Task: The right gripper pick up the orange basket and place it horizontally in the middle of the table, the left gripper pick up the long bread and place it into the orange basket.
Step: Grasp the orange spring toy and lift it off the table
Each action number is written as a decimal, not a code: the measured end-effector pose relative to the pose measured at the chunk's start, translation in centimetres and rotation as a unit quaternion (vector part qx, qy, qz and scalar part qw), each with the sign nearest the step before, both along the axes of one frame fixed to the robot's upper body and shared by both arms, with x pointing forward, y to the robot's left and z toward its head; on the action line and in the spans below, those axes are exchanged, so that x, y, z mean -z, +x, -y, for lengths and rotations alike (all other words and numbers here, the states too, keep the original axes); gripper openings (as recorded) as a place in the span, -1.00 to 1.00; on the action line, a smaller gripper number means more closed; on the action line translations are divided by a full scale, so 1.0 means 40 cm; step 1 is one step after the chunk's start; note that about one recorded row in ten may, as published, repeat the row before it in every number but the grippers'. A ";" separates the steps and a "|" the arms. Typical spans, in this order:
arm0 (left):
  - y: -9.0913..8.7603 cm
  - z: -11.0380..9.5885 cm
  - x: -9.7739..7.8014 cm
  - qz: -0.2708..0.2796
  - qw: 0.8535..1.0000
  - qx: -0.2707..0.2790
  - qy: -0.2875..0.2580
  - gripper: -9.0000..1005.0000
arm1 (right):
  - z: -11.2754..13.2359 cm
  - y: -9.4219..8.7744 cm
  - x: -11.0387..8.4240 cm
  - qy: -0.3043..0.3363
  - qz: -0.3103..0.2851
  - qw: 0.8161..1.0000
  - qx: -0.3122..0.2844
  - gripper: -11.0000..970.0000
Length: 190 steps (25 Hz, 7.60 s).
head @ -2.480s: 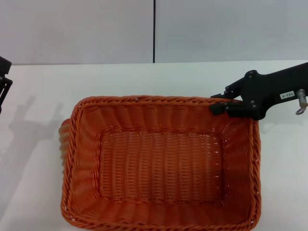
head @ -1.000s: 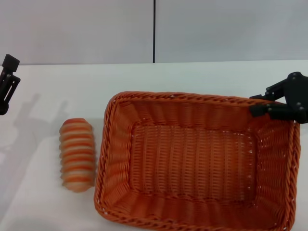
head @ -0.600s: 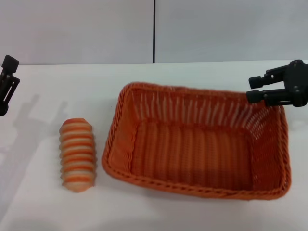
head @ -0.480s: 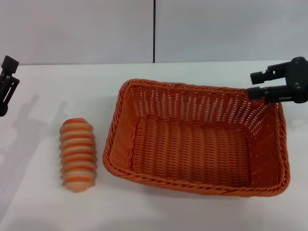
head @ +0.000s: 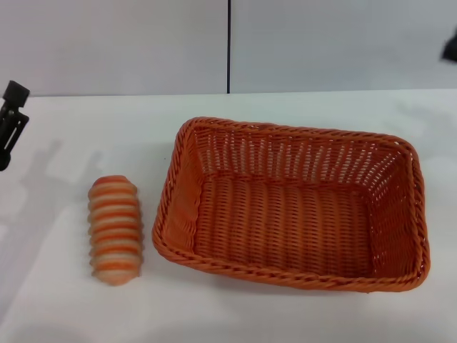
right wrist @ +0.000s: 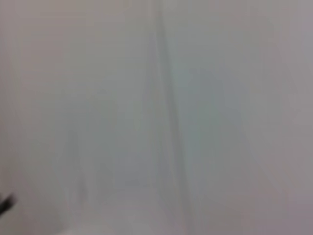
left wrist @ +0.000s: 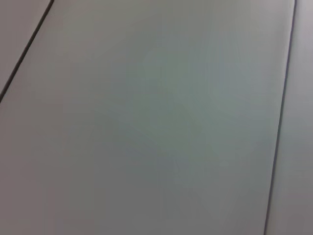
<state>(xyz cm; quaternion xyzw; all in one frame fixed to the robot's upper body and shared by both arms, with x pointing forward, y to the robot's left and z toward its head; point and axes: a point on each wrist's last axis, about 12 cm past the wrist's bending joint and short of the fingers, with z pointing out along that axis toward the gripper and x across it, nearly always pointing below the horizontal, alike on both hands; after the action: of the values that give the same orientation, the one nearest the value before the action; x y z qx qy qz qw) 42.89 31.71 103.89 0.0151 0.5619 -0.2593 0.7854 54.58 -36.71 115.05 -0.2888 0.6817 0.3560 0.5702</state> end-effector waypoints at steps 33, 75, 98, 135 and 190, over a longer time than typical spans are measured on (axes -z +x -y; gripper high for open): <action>0.127 -0.113 -0.164 -0.027 0.982 0.182 -0.040 0.65 | 0.110 -0.363 0.258 0.205 0.149 0.840 0.480 0.04; 0.249 -0.084 -0.360 -0.359 0.843 0.315 0.248 0.65 | 0.130 -0.389 0.268 0.216 0.144 0.815 0.518 0.04; 0.244 -0.076 -0.241 -0.421 0.815 0.282 0.281 0.65 | 0.128 -0.377 0.266 0.219 0.145 0.816 0.515 0.04; 0.249 -0.047 -0.117 -0.442 0.805 0.281 0.278 0.65 | 0.135 -0.382 0.263 0.234 0.146 0.809 0.519 0.04; 0.252 -0.043 -0.093 -0.434 0.807 0.271 0.296 0.05 | 0.141 -0.393 0.265 0.240 0.143 0.802 0.528 0.04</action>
<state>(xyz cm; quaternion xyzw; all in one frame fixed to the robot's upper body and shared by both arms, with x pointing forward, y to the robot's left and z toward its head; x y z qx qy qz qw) 52.96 33.44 107.60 0.2847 0.8666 -0.2620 0.3152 38.85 -42.36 104.44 0.2141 0.5318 0.1069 0.8123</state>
